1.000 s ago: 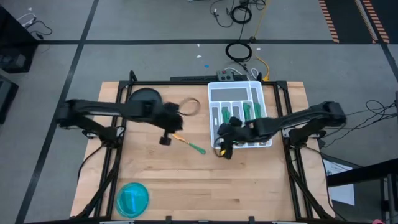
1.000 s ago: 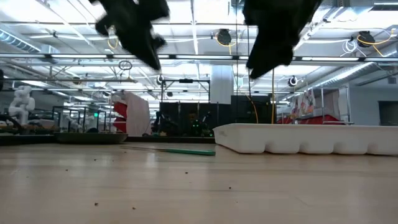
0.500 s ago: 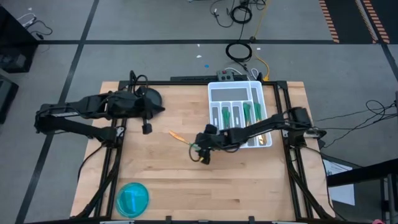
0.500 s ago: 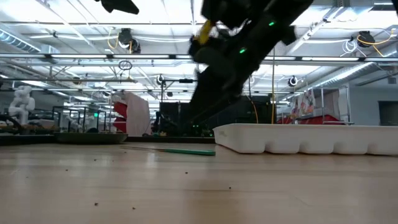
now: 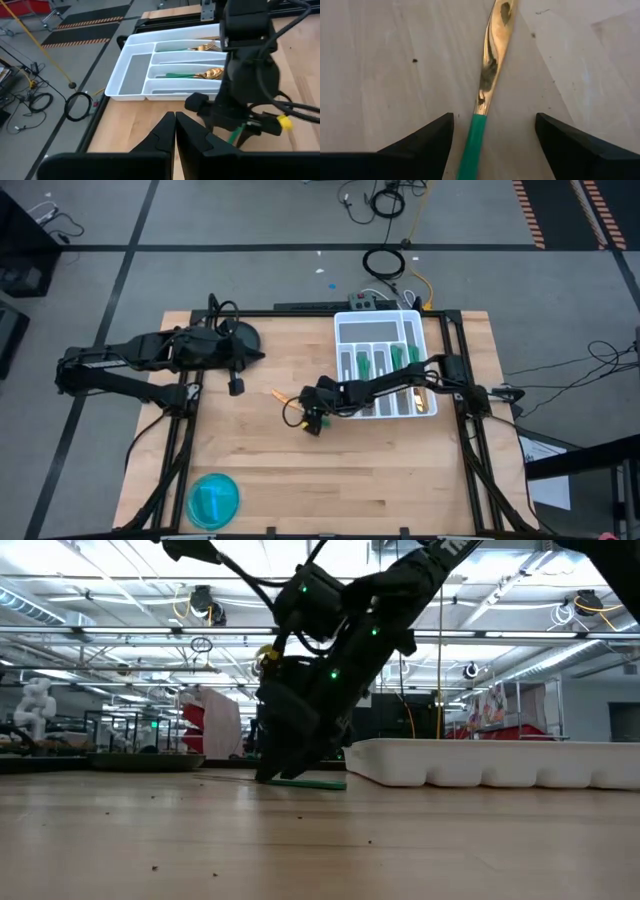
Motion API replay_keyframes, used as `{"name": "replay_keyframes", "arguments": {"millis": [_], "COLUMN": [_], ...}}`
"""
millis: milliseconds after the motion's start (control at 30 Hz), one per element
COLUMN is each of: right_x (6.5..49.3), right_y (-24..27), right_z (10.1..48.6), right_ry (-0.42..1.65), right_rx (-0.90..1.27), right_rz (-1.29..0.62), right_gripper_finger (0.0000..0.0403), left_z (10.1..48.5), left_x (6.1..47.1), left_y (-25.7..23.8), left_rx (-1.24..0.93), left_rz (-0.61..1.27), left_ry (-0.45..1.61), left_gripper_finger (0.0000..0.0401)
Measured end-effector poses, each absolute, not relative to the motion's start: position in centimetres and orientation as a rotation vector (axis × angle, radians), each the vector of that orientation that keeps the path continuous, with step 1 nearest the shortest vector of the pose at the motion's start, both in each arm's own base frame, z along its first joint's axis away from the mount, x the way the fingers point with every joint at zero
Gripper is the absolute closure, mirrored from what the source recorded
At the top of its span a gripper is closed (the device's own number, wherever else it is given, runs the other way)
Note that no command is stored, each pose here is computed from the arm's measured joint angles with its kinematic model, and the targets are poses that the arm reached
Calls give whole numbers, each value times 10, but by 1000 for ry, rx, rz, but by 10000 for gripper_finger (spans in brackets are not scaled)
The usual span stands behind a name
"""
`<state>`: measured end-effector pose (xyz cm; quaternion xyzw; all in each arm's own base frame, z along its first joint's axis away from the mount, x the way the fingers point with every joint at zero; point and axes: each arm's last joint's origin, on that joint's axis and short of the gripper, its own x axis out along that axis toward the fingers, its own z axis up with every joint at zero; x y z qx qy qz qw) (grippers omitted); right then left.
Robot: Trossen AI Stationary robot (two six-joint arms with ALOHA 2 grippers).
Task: Sort silverware
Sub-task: Put the green knife into the silverware tray
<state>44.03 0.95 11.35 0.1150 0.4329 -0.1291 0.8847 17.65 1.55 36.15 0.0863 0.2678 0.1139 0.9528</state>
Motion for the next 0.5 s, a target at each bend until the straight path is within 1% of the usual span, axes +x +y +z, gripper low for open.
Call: {"name": "replay_keyframes", "arguments": {"millis": [133, 233, 367, 500], "right_x": [439, 436, 434, 434], "right_y": [9, 14, 19, 24], "right_z": [99, 91, 84, 85], "right_ry": [961, 1013, 1048, 1046], "right_rx": [278, 250, 242, 236], "right_rz": [-258, -300, -301, -280], "right_gripper_finger": [147, 188, 270, 370], "left_z": [361, 361, 360, 360], "left_x": [176, 176, 176, 176], "left_y": [16, 16, 15, 15], "left_rx": [177, 177, 178, 178], "left_rz": [231, 231, 229, 229], "left_ry": [545, 546, 561, 563], "left_gripper_finger": [379, 379, 379, 379]}}
